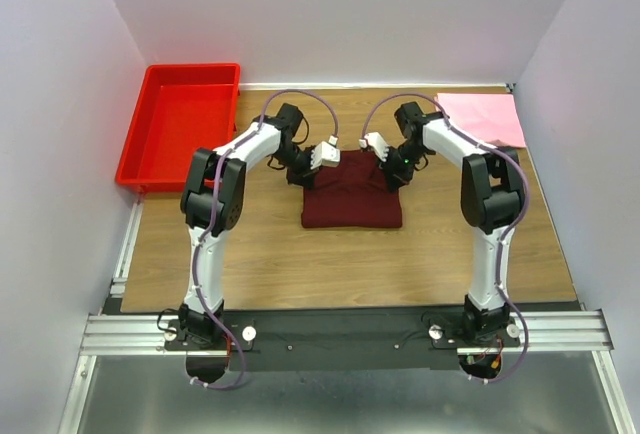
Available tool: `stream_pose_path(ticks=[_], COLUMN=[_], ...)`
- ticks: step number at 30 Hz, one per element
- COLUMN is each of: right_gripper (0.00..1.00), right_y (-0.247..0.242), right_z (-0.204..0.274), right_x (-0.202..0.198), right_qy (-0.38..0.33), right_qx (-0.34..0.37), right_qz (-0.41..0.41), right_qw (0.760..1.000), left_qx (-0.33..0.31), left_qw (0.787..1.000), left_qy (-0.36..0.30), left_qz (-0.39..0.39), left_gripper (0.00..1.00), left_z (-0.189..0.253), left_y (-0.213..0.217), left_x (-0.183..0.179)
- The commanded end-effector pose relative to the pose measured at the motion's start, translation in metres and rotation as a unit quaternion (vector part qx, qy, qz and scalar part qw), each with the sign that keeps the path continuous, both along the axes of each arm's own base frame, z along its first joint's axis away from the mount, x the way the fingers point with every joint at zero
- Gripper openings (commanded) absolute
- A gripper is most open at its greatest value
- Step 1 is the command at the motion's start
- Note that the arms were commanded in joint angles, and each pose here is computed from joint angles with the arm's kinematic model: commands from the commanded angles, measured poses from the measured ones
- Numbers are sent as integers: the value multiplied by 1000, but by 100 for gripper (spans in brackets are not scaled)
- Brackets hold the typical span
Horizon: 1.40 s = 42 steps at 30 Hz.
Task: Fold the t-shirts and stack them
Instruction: Fold the tshirt
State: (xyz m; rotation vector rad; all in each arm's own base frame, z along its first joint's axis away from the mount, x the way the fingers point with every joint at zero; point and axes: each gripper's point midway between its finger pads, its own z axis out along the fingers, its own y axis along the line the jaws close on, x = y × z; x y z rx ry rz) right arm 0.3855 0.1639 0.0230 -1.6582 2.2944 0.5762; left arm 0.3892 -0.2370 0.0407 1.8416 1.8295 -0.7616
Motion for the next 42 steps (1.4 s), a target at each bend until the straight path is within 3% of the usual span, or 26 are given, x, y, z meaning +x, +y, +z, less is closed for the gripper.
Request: stream_pose_path(ticks=[1, 8, 12, 13, 14, 16, 17, 18, 19, 20, 24, 27, 31, 42], right_gripper=[0, 0, 4, 11, 32, 52, 69, 78, 80, 82, 84, 70, 57, 54], right_y=[1, 1, 20, 24, 25, 36, 37, 39, 41, 46, 62, 78, 96, 110], right_z=[-26, -26, 17, 26, 36, 61, 67, 73, 81, 92, 103, 97, 87, 47], right_x=[-30, -113, -162, -169, -182, -190, -191, -188, -182, -169, -134, -115, -90, -41], right_qy=[35, 86, 95, 102, 124, 142, 149, 148, 147, 134, 170, 237, 265, 242], right_qx=[-3, -10, 34, 45, 51, 85, 87, 89, 95, 111, 156, 187, 206, 201], right_qz=[-19, -6, -1, 0, -1, -12, -21, -30, -47, -54, -105, -143, -173, -187], right_qw=[999, 996, 995, 994, 991, 986, 985, 985, 983, 983, 967, 943, 926, 931], left_qx=[9, 31, 6, 3, -1, -18, -24, -36, -43, -58, -79, -88, -93, -69], left_qw=[1000, 998, 997, 997, 997, 997, 996, 996, 995, 994, 989, 986, 983, 984], left_qy=[-2, 38, 50, 53, 47, 20, 11, -10, -18, -31, -44, -36, -24, 0], left_qz=[9, -38, -60, -64, -66, -78, -80, -84, -89, -89, -114, -138, -155, -162], left_gripper=[0, 0, 2, 8, 16, 32, 36, 40, 49, 52, 54, 54, 54, 53], left_z=[-7, -15, 3, 9, 15, 36, 44, 59, 66, 78, 88, 81, 68, 24], left_y=[5, 21, 29, 30, 30, 29, 27, 23, 20, 14, -9, -29, -50, -81], left_x=[-8, -94, -138, -145, -147, -148, -147, -141, -140, -135, -135, -141, -145, -150])
